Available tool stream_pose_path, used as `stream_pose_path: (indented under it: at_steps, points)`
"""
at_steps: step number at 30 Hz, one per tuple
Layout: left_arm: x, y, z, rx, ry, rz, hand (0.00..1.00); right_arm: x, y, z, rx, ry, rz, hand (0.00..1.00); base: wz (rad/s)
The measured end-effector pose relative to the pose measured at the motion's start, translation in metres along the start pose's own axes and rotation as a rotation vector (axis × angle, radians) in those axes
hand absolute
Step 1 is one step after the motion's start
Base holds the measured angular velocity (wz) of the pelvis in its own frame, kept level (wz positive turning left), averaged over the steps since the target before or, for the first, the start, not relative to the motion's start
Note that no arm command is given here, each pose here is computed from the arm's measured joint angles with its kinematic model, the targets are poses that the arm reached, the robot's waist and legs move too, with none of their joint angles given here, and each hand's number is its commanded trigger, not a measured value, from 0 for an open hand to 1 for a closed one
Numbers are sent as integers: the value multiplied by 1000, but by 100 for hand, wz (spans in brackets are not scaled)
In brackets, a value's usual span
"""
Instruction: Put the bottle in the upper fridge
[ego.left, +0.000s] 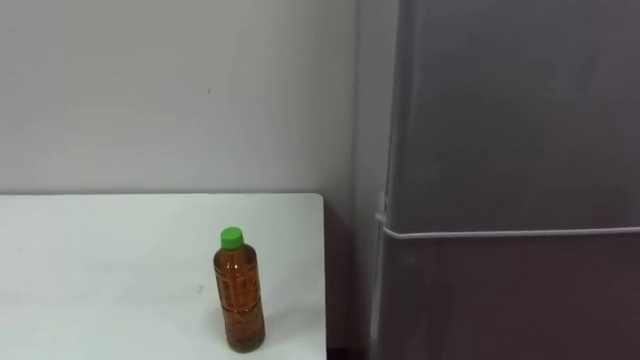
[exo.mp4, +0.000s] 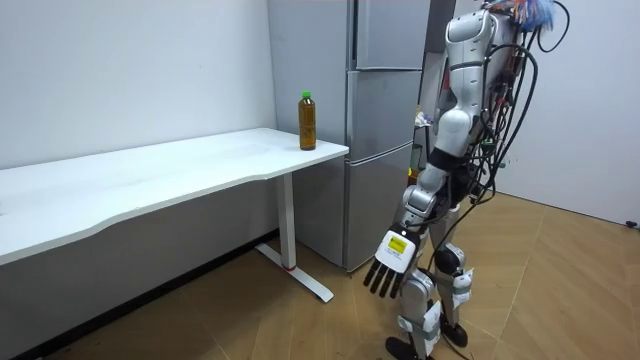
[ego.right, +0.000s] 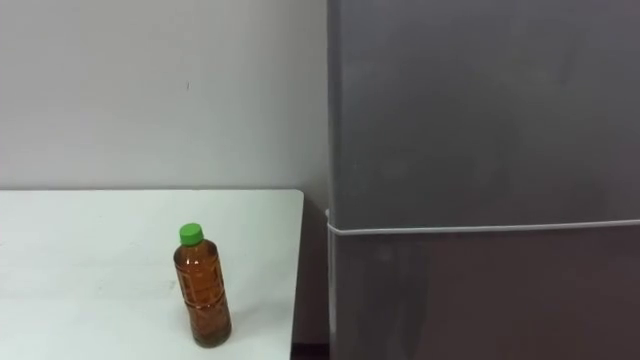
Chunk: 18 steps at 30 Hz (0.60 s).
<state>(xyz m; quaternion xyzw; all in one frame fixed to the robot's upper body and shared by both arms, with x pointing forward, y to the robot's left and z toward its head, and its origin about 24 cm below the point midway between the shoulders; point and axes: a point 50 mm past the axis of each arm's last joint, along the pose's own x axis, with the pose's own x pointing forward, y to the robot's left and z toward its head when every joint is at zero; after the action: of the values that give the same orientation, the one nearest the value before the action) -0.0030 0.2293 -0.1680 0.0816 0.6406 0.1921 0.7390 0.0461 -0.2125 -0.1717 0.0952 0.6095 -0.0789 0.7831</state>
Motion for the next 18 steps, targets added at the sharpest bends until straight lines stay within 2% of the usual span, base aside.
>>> stream_pose_path:
  at_steps: [6, 10, 14, 18]
  points:
    - [0, 7, -9, -165, 57, 53, 0, 0, -1, 0, -5, 16, -2, 0, 0]
    - [1, 17, -4, -356, 64, 104, 0, 0, -3, 0, 8, 19, -7, 0, 0]
    - [3, 30, 3, -545, 77, 183, 0, -3, -13, 1, 11, 19, -44, 0, 1]
    - [3, 36, 6, -643, 92, 213, 0, -6, -26, -3, 46, 21, -97, 0, 3]
